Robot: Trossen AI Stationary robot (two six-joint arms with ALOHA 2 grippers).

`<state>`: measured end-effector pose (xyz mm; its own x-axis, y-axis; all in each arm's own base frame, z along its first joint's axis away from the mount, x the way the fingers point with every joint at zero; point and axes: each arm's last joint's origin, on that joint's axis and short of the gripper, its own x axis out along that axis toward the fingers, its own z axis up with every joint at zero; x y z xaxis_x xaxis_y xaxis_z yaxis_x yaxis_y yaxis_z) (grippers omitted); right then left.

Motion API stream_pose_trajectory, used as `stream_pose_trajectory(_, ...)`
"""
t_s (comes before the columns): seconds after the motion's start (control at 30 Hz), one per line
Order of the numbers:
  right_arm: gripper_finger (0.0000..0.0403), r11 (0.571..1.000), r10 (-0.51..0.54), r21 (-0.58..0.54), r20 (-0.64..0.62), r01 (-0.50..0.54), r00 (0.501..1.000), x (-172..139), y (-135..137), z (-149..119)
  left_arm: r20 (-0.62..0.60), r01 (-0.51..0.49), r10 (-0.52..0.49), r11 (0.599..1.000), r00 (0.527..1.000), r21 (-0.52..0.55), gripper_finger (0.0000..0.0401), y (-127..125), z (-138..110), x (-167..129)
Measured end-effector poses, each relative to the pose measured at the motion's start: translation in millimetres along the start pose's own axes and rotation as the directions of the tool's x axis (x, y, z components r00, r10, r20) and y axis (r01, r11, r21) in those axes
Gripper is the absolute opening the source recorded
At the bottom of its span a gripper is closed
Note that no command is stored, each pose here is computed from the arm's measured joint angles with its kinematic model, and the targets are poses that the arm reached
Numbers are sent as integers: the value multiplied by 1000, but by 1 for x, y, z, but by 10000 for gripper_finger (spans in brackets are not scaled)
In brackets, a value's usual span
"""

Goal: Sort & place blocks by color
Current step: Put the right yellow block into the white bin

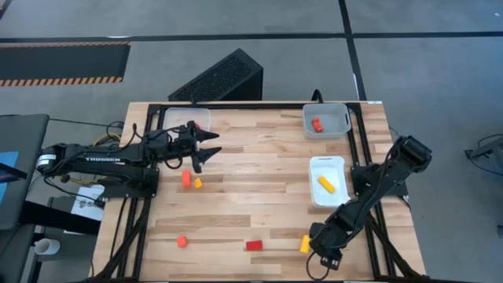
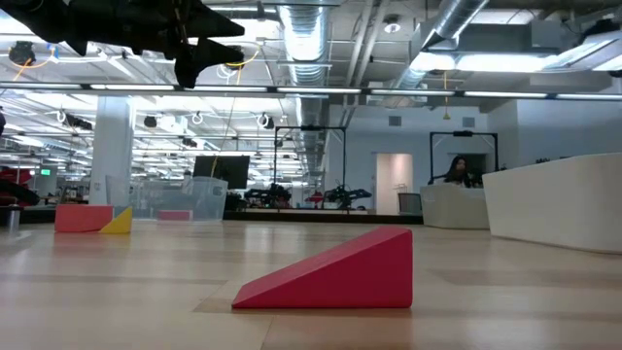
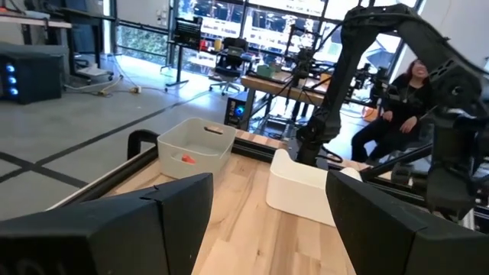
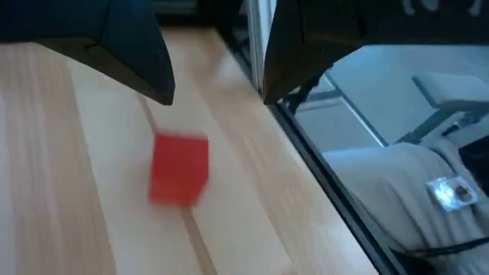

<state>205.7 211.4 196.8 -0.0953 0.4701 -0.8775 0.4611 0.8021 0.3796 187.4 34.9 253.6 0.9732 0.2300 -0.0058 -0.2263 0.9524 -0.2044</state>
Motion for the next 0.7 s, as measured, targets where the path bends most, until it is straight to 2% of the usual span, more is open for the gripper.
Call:
stream_pose_trajectory(0.07, 220, 999, -3, 34, 12, 3, 1000, -6, -2, -3, -2, -4, 4, 1000, 1000, 0, 242, 0, 0, 0)
stream_pose_trajectory(0.3, 200, 1000, -12, 8, 156, 10, 988, -8, 2, -13, -18, -12, 12, 1000, 1000, 1, 242, 1, -2, 0)
stream_pose_trajectory(0.7, 197, 999, -41, 34, 232, 34, 972, -5, 2, -17, 0, -63, 63, 998, 998, 10, 242, 2, -1, 0)
